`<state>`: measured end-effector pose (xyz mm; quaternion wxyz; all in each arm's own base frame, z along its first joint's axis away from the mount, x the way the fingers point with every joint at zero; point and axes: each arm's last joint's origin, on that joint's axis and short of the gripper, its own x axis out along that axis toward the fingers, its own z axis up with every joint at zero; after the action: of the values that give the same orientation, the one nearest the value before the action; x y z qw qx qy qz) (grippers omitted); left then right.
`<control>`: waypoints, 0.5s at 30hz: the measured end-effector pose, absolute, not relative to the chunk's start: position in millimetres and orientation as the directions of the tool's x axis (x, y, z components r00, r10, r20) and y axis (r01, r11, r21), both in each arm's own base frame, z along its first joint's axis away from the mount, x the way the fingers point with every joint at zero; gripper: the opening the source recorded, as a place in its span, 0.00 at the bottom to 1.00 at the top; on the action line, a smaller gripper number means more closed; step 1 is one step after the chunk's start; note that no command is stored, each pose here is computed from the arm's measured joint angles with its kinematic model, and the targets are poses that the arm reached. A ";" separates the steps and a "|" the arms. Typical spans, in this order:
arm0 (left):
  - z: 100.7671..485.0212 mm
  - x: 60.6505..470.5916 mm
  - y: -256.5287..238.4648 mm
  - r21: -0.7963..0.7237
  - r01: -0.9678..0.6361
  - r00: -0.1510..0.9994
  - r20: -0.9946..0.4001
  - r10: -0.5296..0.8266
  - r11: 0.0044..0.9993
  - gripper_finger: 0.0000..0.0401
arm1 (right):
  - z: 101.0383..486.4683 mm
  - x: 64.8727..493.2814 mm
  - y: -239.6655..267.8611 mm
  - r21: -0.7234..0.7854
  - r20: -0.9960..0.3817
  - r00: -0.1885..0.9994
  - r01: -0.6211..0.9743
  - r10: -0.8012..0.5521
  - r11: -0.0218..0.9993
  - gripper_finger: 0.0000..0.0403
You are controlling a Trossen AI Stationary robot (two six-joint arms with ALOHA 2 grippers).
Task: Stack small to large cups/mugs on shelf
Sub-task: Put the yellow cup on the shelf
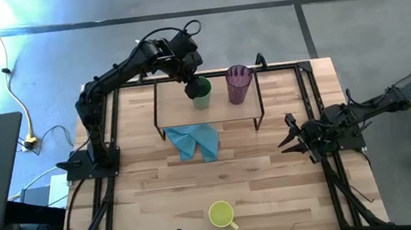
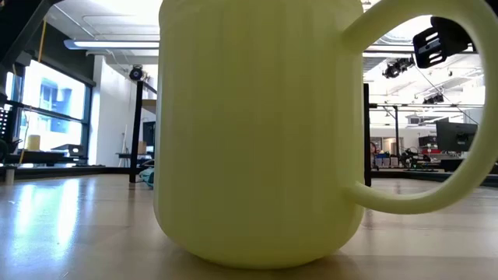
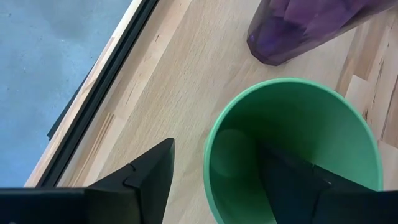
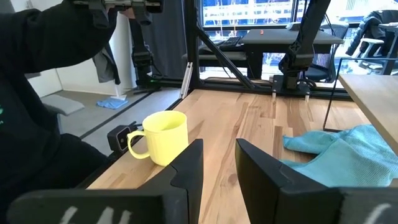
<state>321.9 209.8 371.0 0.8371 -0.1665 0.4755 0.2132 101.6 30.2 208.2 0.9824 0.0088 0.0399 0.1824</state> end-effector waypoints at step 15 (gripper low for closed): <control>400.5 315.6 204.8 -0.072 -0.509 0.508 -0.829 0.232 0.858 0.53 | 208.1 101.6 30.2 0.027 -0.076 0.930 -0.358 0.359 0.933 0.21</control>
<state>315.6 204.8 400.5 0.8544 -0.1551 0.4461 0.2166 101.6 30.2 208.1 0.9824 0.0066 0.0397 0.1823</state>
